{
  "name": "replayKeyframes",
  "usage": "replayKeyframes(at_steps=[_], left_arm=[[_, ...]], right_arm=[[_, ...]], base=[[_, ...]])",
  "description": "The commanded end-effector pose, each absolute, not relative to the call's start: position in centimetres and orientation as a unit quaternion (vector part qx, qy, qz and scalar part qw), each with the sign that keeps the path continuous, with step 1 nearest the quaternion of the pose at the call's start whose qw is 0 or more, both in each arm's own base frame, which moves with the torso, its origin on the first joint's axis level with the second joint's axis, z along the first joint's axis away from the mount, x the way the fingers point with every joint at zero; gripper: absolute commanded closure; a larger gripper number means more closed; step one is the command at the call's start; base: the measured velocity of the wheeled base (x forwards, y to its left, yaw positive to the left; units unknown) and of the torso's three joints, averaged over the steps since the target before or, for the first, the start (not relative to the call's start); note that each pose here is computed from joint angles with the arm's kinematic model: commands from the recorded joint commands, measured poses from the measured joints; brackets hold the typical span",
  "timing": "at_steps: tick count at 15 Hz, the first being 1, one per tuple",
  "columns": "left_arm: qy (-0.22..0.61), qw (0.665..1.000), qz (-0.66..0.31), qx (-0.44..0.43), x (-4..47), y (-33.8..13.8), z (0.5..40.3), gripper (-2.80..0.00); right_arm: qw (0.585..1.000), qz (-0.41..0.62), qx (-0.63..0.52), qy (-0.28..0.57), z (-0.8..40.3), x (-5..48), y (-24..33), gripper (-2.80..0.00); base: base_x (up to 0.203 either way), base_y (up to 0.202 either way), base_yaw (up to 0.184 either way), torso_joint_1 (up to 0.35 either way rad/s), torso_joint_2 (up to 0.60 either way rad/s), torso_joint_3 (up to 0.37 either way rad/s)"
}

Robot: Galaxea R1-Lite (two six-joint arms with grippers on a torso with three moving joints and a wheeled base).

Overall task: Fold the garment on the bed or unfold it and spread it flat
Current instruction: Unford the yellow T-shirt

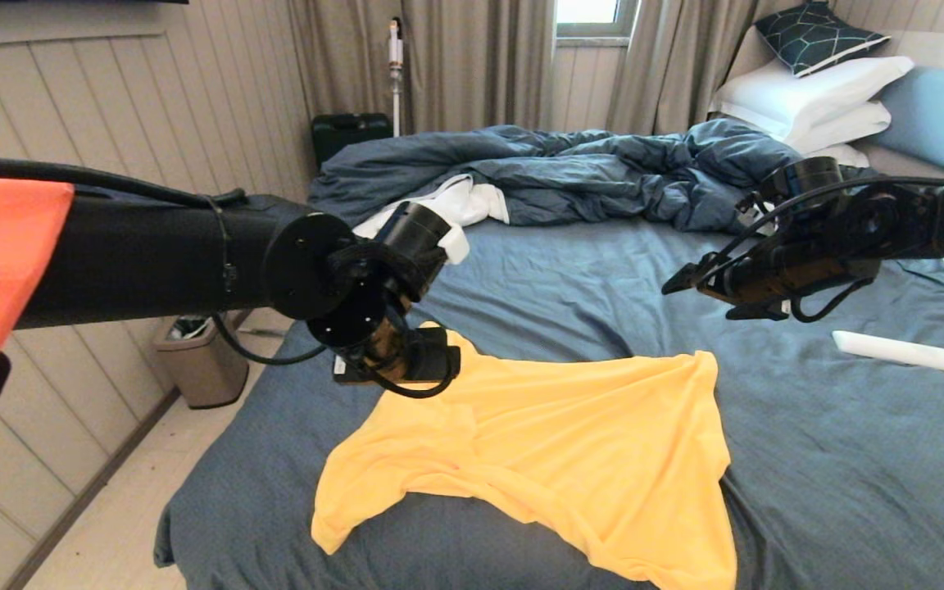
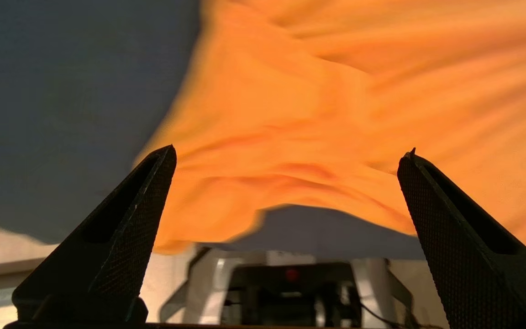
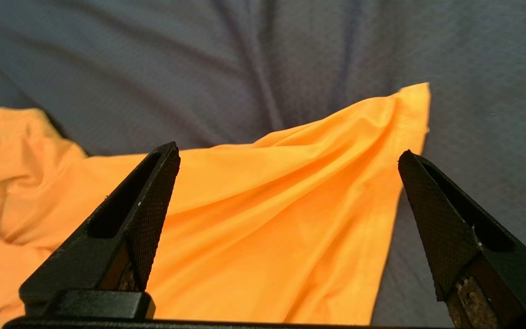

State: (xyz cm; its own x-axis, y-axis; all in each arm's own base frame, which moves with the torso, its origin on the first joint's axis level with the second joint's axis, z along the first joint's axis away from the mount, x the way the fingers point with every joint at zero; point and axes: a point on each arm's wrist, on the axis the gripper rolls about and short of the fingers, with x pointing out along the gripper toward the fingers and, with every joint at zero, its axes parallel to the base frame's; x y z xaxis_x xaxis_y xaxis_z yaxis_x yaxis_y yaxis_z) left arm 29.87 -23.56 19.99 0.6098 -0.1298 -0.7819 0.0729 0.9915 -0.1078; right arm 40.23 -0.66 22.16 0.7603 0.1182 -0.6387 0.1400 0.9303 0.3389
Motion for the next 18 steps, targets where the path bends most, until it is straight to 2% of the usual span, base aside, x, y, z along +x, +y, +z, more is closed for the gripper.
replayKeyframes(at_steps=[1,4,7,9,15,18], left_arm=[[0.429,0.902,-0.036,-0.041,29.5,-20.2,20.7,-2.80],[0.387,0.920,-0.041,-0.035,28.6,-15.7,20.9,-2.80],[0.285,0.955,-0.064,-0.053,27.8,-10.0,23.7,-2.80],[0.240,0.966,-0.058,-0.073,28.6,-7.7,24.9,-2.80],[0.208,0.974,-0.034,-0.078,30.3,-7.9,26.2,-2.80],[0.241,0.967,-0.059,-0.058,31.3,-12.4,23.7,-2.80]], right_arm=[[0.920,-0.005,0.188,0.345,22.4,40.1,-0.7,-2.80],[0.919,-0.002,0.189,0.345,22.4,40.0,-0.7,-2.80],[0.919,-0.002,0.189,0.346,22.3,40.1,-0.7,-2.80],[0.919,-0.002,0.190,0.347,22.2,40.1,-0.7,-2.80],[0.918,-0.002,0.190,0.348,22.0,40.3,-0.7,-2.80],[0.918,-0.003,0.190,0.348,21.9,40.4,-0.7,-2.80]], base=[[0.000,0.000,0.000,0.000,0.00,0.000],[0.000,0.000,0.000,0.000,0.00,0.000],[0.000,0.000,0.000,0.000,0.00,0.000],[0.000,0.000,0.000,0.000,0.00,0.000],[0.000,0.000,0.000,0.000,0.00,0.000],[0.000,0.000,0.000,0.000,0.00,0.000]])
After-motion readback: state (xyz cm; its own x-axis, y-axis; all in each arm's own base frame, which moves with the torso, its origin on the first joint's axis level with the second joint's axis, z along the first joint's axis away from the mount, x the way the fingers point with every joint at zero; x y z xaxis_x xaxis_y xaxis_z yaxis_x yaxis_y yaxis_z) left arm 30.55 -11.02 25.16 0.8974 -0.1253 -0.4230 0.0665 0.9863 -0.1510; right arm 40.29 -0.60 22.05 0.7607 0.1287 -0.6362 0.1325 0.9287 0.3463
